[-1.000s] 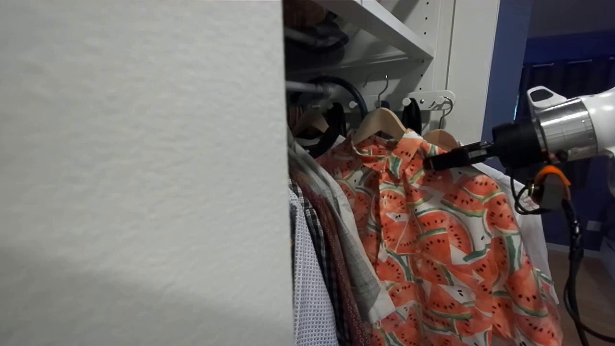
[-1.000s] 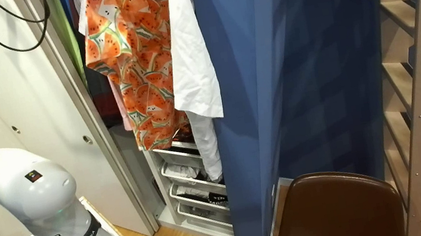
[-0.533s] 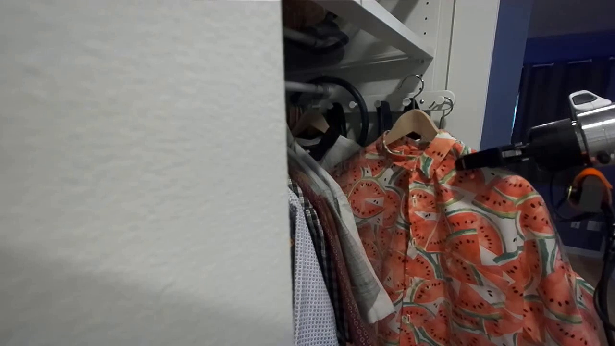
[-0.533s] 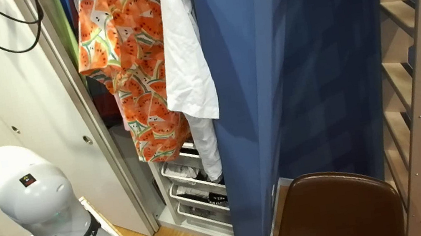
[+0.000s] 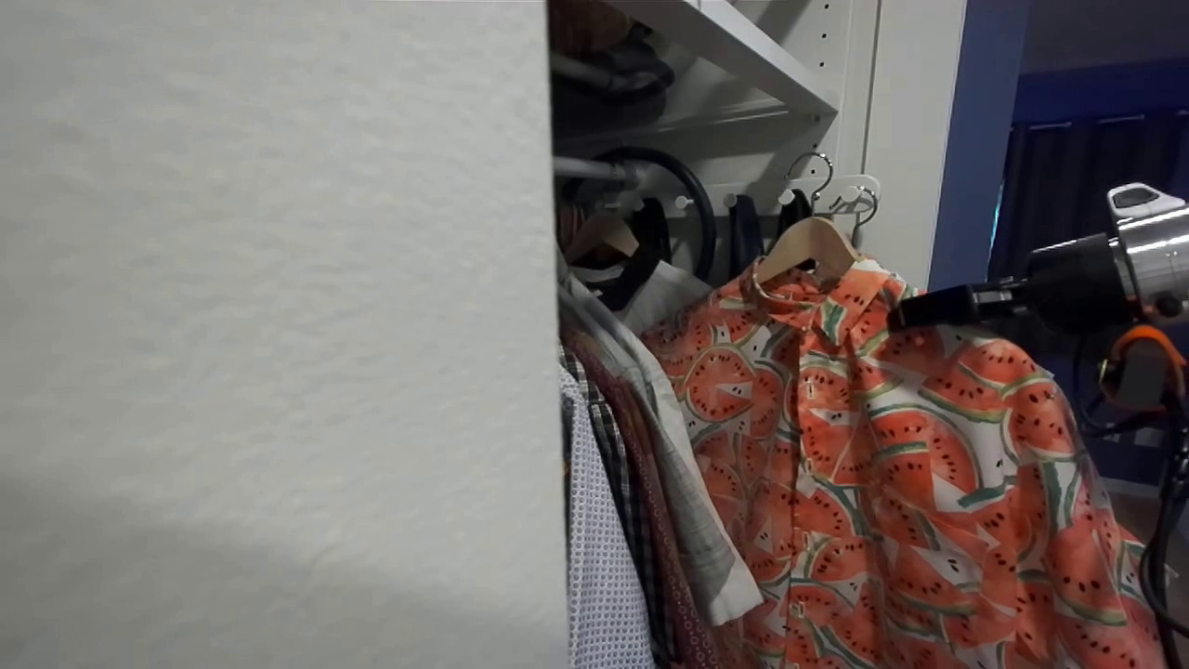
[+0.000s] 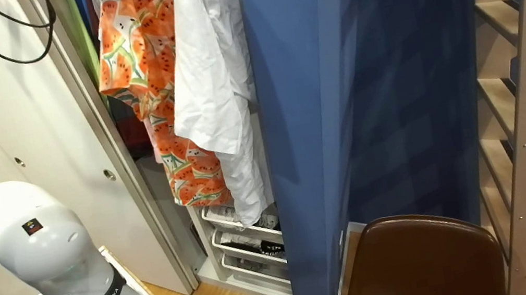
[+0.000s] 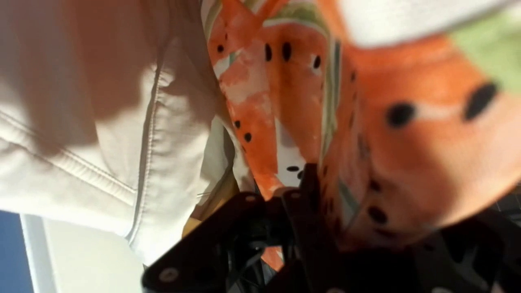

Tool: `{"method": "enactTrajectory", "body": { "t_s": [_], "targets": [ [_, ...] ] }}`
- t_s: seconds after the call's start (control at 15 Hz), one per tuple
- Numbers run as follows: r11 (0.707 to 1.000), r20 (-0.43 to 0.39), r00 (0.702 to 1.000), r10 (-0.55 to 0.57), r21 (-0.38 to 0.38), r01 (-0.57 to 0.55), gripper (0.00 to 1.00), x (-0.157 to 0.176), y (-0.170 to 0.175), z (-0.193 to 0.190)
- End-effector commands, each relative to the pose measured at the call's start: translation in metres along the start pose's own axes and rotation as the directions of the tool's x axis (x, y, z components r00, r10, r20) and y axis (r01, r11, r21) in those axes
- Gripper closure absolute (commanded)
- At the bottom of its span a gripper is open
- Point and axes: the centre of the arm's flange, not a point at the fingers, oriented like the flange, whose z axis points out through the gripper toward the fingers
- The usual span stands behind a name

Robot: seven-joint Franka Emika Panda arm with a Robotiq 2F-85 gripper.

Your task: Hang two shirts on the first and second hooks, respectively

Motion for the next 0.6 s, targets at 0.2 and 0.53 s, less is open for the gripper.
{"method": "enactTrajectory", "body": {
  "t_s": [0.2,0.53],
  "targets": [
    [0.998,0.000,0.998,0.070,0.000,-0.070,0.98,0.014,-0.001,0.010],
    [0.995,0.006,0.995,0.104,-0.009,-0.104,0.98,0.027,0.003,0.020]
  ]
}}
